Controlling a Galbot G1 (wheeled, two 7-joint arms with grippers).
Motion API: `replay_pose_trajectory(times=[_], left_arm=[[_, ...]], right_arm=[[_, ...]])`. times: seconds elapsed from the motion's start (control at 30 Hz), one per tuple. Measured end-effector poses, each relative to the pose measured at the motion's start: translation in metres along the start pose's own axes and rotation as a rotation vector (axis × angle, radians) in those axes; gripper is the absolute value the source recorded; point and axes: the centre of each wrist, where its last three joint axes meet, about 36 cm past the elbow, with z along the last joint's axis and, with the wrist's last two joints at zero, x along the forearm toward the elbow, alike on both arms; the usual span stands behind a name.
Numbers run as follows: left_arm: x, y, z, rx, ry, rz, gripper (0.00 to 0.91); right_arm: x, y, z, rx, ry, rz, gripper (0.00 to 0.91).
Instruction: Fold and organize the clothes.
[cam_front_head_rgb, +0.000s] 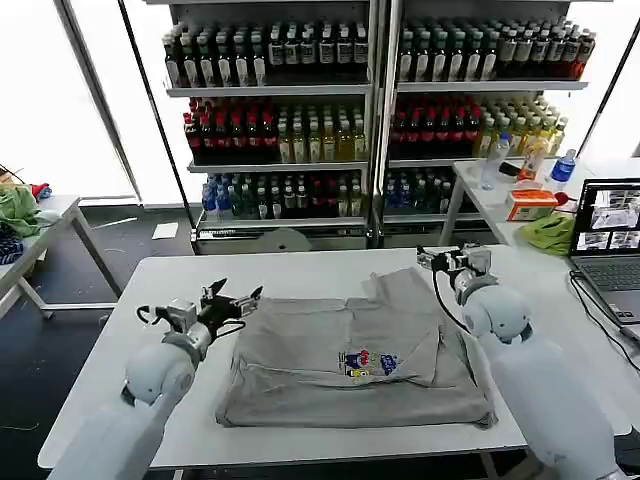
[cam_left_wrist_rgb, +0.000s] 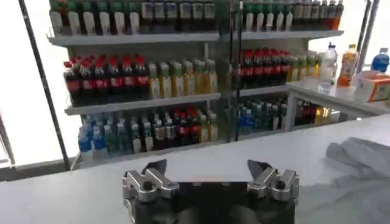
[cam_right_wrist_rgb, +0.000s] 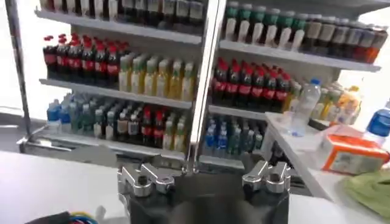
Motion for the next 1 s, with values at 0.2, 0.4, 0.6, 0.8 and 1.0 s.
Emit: replay_pose_trajectory(times=[0.2, 0.4, 0.6, 0.8, 1.0], left_arm=[[-0.023, 0.000, 0.008, 0.013, 0.039, 0.001, 0.907], [-0.040, -0.003, 0.010, 0.020, 0.052, 0.007, 0.907], [-0.050, -0.007, 0.011, 0.018, 0.068, 0.008, 0.907], [-0.060, -0.007, 0.017, 0.026, 0.089, 0.003, 0.907], [-0.066, -0.006, 0.019, 0.030, 0.108, -0.011, 0.907]], right_arm=[[-0.016, -0.009, 0.010, 0.021, 0.049, -0.014, 0.907], [-0.028, -0.010, 0.017, 0.009, 0.073, -0.009, 0.907], [-0.039, -0.003, 0.028, -0.008, 0.089, -0.015, 0.907], [-0.053, 0.002, 0.037, -0.035, 0.107, -0.017, 0.907], [-0.065, 0.009, 0.047, -0.070, 0.135, -0.021, 0.907]])
